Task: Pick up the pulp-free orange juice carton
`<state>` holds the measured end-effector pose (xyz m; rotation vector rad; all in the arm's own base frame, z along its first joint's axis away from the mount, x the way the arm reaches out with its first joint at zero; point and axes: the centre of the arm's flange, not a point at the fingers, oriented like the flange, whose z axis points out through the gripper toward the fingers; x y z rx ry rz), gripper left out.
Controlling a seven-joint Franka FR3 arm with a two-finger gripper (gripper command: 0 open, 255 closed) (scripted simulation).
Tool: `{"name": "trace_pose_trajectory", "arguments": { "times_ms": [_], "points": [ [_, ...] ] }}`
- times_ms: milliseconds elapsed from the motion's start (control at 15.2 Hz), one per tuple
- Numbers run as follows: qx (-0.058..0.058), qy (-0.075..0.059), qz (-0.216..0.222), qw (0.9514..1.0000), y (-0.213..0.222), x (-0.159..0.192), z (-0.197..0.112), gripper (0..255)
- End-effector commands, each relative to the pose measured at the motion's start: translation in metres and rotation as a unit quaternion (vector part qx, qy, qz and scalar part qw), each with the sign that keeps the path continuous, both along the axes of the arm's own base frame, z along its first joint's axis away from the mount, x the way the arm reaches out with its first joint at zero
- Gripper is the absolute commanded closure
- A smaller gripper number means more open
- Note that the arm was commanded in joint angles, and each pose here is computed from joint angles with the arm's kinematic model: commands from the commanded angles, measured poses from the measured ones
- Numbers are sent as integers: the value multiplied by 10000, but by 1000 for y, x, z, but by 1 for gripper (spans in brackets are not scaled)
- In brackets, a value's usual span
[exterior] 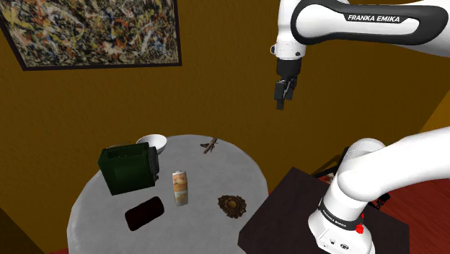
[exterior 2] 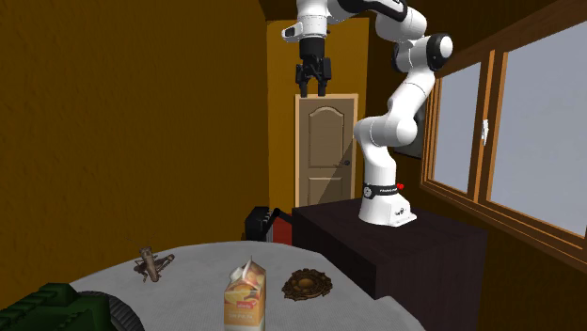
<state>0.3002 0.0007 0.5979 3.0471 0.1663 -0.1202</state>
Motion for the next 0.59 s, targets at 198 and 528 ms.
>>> {"name": "trace_pose_trajectory", "arguments": {
  "times_ms": [198,528],
  "points": [
    [54,63,-243,9997,23,20,-25,0],
    [144,167,-647,9977,59,56,-66,0]
  ]
}}
